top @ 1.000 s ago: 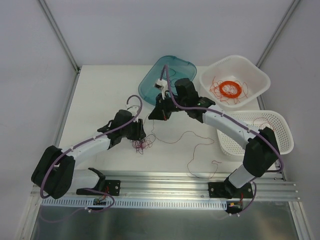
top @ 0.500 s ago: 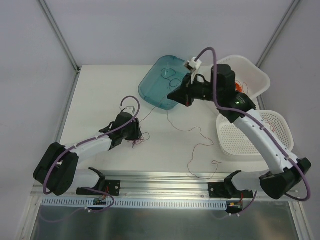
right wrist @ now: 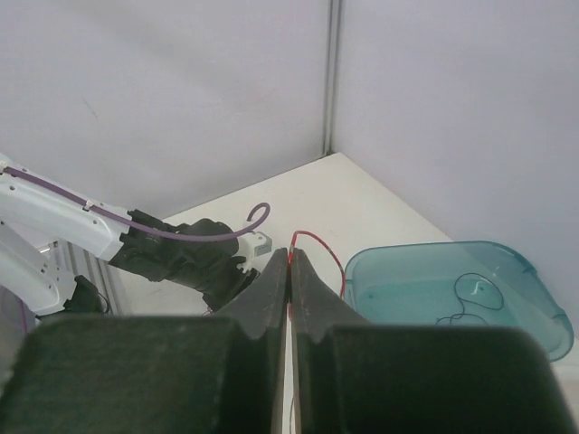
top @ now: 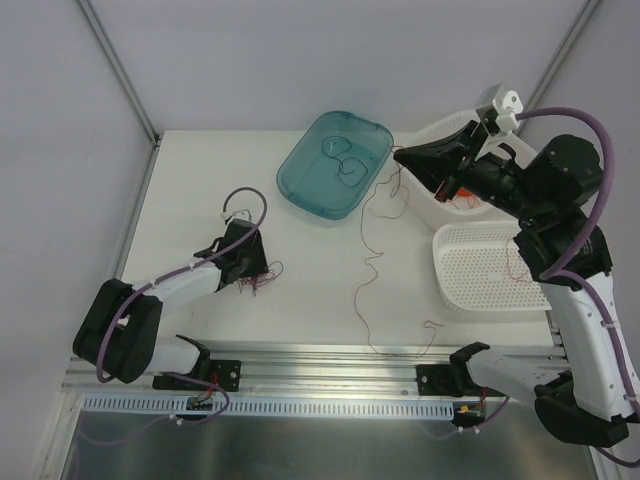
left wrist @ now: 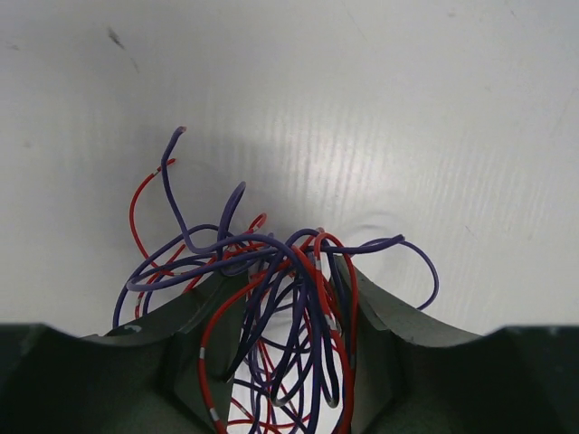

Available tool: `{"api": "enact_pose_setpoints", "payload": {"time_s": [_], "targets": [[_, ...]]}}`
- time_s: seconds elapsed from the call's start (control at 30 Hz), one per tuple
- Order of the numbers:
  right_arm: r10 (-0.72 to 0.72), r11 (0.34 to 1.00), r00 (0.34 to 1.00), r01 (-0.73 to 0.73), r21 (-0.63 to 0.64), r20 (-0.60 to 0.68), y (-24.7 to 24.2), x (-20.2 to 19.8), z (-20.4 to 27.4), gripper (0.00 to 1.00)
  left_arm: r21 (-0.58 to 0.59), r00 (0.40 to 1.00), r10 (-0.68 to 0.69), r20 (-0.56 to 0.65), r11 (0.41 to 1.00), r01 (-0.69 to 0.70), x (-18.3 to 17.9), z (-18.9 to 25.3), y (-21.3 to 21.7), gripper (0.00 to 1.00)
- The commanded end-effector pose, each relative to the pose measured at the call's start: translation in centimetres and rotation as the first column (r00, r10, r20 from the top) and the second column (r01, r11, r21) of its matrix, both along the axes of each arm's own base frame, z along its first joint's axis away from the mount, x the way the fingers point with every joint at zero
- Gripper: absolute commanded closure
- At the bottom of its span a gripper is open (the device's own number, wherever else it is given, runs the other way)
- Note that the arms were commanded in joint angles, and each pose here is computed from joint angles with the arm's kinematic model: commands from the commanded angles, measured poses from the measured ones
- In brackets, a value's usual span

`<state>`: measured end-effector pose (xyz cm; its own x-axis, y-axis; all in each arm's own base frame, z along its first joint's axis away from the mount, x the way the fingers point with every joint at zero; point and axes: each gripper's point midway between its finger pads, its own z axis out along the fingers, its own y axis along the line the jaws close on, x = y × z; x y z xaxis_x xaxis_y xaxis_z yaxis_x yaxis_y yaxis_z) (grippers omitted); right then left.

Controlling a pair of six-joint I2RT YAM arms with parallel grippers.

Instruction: Untangle the cables

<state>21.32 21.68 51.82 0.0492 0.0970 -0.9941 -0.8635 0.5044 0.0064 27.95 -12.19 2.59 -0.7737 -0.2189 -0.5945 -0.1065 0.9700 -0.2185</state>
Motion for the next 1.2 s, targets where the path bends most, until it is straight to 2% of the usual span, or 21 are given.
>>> {"api": "enact_pose_setpoints", "payload": {"time_s": [0.0, 0.07, 0.17, 0.3, 0.43, 0.5, 0.53, 0.63, 0.73, 0.87, 0.93, 1.07, 1.17], "targets": [[-0.069, 0.997, 0.993, 0.066, 0.035, 0.092, -1.8, -0.7, 2.7, 0.99, 0.000, 0.996, 0.093, 0.005, 0.996, -0.093, 1.2, 1.0, 1.5, 0.57], [-0.074, 0.997, 0.993, 0.071, 0.039, 0.096, -2.0, -1.1, 2.8, 0.99, -0.014, 0.993, 0.121, 0.007, 0.993, -0.121, 1.7, 1.4, 2.2, 0.57], [-0.066, 0.998, 0.998, 0.066, 0.012, 0.025, -1.5, -0.2, 0.3, 0.99, -0.012, 0.993, 0.117, 0.030, 0.993, -0.117, 2.3, 2.5, 2.5, 0.54], [-0.068, 0.998, 0.992, 0.067, -0.015, -0.105, -0.8, 1.0, -4.6, 0.99, -0.017, 0.992, 0.079, 0.094, 0.997, -0.077, 2.9, 5.1, 2.3, 0.38], [-0.099, 0.993, 0.942, 0.073, -0.091, -0.320, -0.4, 1.9, -13.4, 0.99, -0.002, 0.988, 0.021, 0.154, 1.000, -0.021, 2.8, 7.6, 2.3, 0.22], [-0.115, 0.991, 0.906, 0.075, -0.115, -0.406, -0.7, 1.2, -16.7, 0.99, 0.005, 0.979, -0.008, 0.201, 1.000, 0.008, 2.7, 9.4, 2.4, 0.16], [-0.131, 0.986, 0.873, 0.066, -0.152, -0.469, -0.7, 0.9, -19.9, 0.99, 0.011, 0.976, -0.023, 0.215, 1.000, 0.021, 2.6, 10.0, 2.4, 0.11], [-0.196, 0.967, 0.789, 0.056, -0.250, -0.582, -1.8, -0.8, -25.1, 0.99, 0.022, 0.958, -0.064, 0.280, 0.998, 0.060, 1.9, 12.2, 2.6, 0.08], [-0.340, 0.920, 0.644, 0.076, -0.384, -0.685, -4.1, -2.7, -31.3, 0.99, 0.020, 0.933, -0.105, 0.344, 0.994, 0.105, 1.1, 14.2, 2.5, 0.06], [-0.545, 0.827, 0.420, 0.128, -0.547, -0.726, -7.7, -5.1, -38.3, 0.99, 0.032, 0.891, -0.143, 0.432, 0.989, 0.143, -0.3, 16.6, 2.8, 0.05], [-0.581, 0.807, 0.343, 0.128, -0.576, -0.738, -8.4, -6.1, -40.1, 0.96, 0.039, 0.880, -0.159, 0.447, 0.987, 0.158, -0.9, 16.8, 2.9, 0.04], [-0.633, 0.773, 0.232, 0.137, -0.619, -0.739, -9.3, -7.3, -43.1, 0.86, 0.058, 0.841, -0.175, 0.513, 0.984, 0.169, -2.4, 18.0, 3.5, 0.02], [-0.656, 0.755, 0.162, 0.148, -0.639, -0.737, -9.6, -7.9, -44.6, 0.84, 0.071, 0.828, -0.174, 0.533, 0.984, 0.161, -3.3, 17.7, 4.1, 0.01]]}}
